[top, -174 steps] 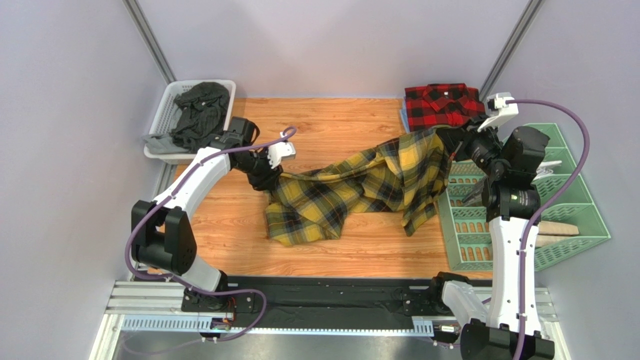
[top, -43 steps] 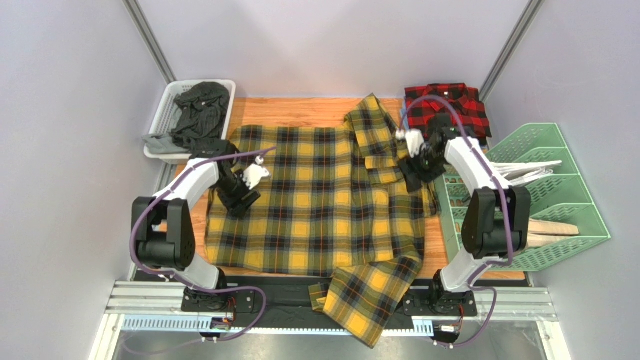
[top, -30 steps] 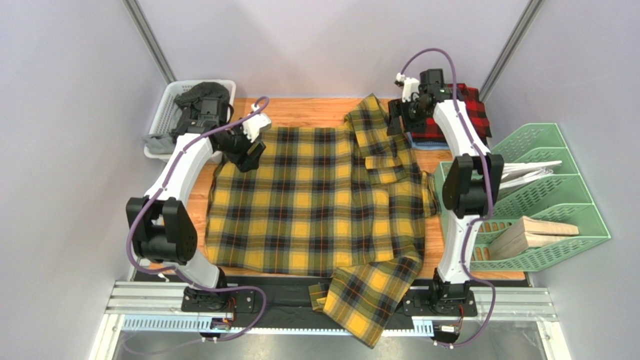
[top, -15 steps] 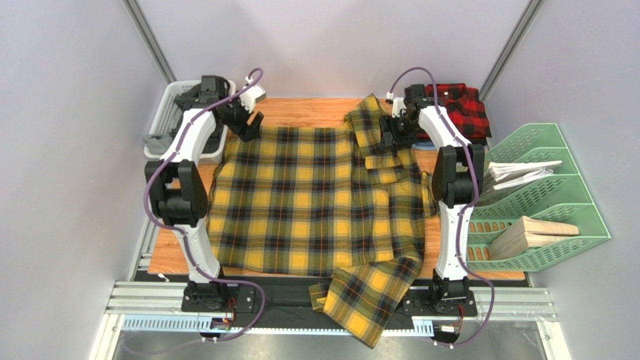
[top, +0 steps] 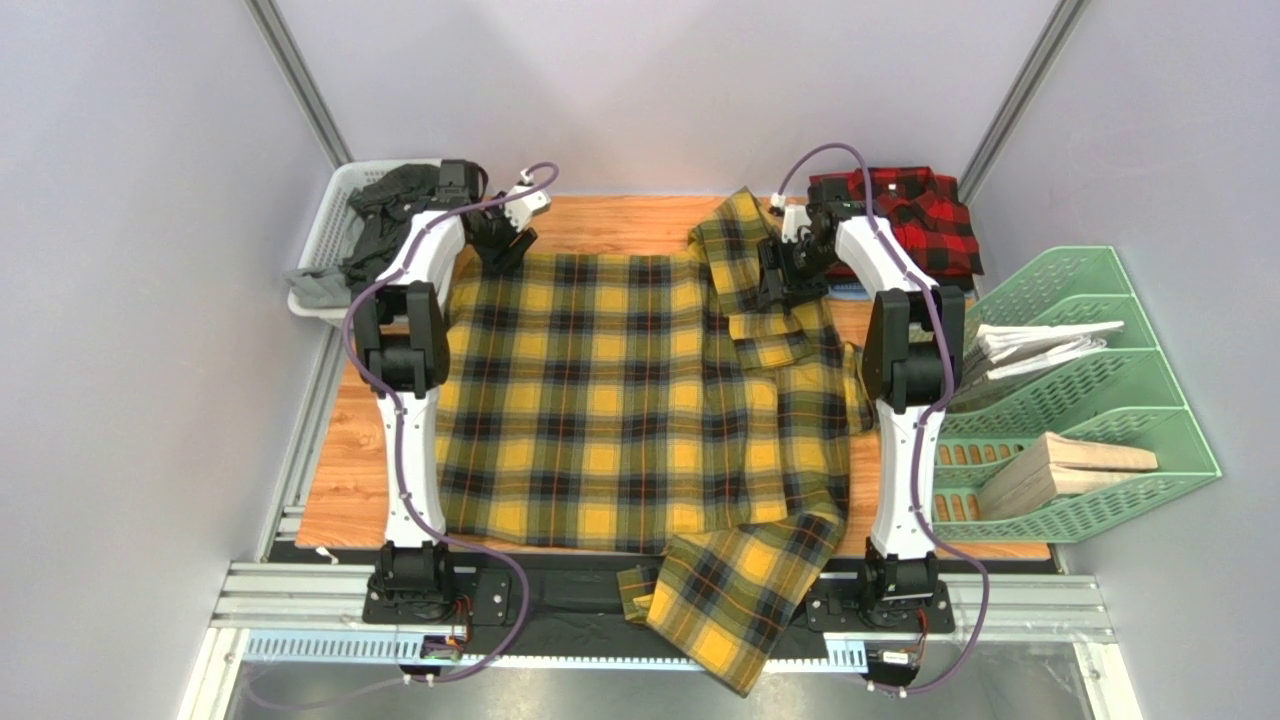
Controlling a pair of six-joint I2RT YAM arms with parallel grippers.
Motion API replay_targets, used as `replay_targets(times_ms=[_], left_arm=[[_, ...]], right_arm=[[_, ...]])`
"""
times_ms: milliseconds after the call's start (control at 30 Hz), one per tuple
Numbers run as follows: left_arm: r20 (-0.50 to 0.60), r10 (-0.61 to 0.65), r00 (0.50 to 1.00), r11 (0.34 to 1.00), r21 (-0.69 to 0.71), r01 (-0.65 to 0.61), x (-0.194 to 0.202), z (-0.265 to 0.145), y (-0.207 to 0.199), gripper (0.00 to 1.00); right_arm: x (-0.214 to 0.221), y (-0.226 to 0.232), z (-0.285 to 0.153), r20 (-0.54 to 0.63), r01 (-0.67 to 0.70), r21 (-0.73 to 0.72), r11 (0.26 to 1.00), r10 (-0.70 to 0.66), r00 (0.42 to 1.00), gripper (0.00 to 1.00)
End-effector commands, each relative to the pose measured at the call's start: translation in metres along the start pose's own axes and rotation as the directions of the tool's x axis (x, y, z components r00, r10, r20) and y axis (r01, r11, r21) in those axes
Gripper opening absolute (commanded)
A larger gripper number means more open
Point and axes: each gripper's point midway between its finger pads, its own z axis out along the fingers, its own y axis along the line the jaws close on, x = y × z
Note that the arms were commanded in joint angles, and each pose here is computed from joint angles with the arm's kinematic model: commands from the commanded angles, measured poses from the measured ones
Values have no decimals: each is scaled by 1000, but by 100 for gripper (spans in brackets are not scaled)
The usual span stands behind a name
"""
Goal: Fold and stack the long sleeve shirts
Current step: Flatten the shirt out
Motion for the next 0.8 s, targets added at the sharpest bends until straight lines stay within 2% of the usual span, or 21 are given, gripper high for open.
replay_targets(times_ms=[0,167,267,567,667,700,767], left_arm=[[30,172,985,984,-53,-170,-14,-1,25,64],[-7,215,977,975,-48,-215,0,10,26,64],[-2,223,975,973,-51,-223,0,13,27,64],[47,259,965,966,-22,-259,-11,12,23,62],[47,263,964,965,-16,-262,-9,17,23,59],[50,263,963,965,-22,-262,-11,17,26,54],[46,257,965,966,-14,-257,-9,19,24,50]], right_arm=[[-15,9,-12,56,-11,-30,999,12,998,64],[-3,4,-6,24,-38,-16,999,38,999,66],[1,1,-5,13,-53,4,999,53,999,71],[-17,2,-44,98,-74,9,997,73,993,73],[-14,-6,-40,90,-72,27,997,70,994,74],[-11,-6,-35,76,-78,22,997,76,994,74],[-10,-4,-31,72,-90,5,996,90,993,74]])
